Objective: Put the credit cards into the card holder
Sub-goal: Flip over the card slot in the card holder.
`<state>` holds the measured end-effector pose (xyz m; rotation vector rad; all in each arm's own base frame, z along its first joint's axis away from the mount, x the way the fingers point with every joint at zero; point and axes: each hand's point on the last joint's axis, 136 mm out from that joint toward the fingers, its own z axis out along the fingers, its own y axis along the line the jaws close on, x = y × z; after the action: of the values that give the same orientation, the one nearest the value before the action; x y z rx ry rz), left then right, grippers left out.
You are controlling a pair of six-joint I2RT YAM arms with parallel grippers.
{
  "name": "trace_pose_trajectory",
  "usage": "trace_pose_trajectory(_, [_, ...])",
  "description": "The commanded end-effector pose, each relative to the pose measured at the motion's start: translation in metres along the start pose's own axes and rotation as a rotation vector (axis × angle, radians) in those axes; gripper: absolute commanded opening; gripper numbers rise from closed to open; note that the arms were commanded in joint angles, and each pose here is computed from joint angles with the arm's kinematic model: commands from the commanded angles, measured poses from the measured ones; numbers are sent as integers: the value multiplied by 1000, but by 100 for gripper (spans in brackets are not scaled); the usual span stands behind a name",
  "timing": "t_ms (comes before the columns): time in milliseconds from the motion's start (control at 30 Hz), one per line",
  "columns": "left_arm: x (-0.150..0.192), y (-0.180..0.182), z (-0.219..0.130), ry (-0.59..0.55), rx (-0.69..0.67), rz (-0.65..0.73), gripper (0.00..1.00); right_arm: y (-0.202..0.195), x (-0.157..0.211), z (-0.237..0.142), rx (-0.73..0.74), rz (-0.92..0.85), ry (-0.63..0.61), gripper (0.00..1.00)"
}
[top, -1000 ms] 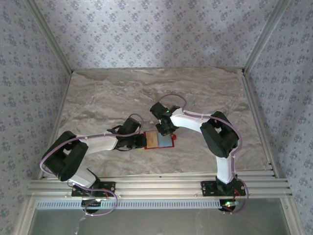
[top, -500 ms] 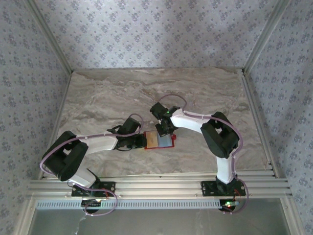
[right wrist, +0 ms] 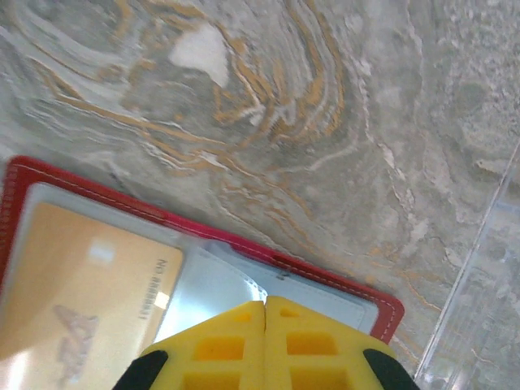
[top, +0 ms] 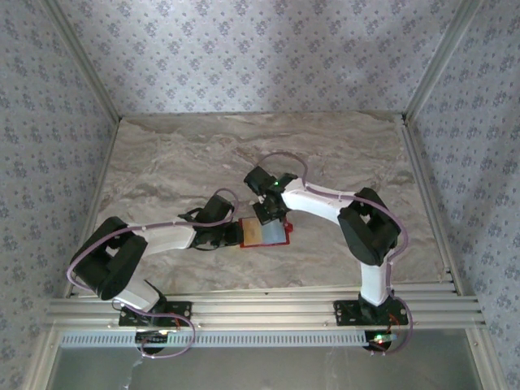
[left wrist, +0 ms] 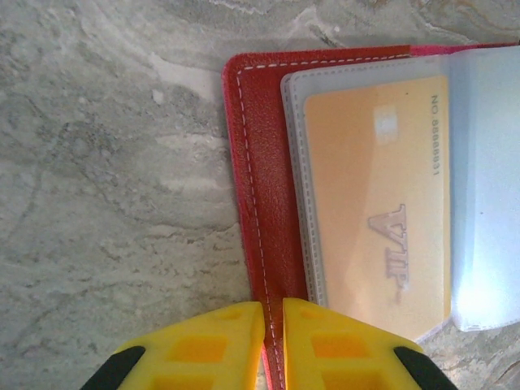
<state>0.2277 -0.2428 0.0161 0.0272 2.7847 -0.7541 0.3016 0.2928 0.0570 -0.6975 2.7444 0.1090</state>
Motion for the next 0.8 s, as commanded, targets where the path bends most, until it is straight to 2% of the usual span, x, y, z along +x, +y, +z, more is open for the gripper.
trace_pose_trajectory(0, [17, 16, 16, 59, -46, -11, 15, 18, -4, -17, -100, -6, -1, 0])
trace_pose_trajectory(100, [17, 15, 16, 58, -42, -11, 15, 27, -5, -15, -154, 1, 4, 1])
trace_pose_trajectory(467, [16, 12, 14, 49, -30, -18, 15, 52, -12, -4, -386, 98, -22, 26])
trace_pose_trajectory(767, [11, 10, -1, 22, -22, -21, 18, 53, -17, 0, -450, 146, -35, 43])
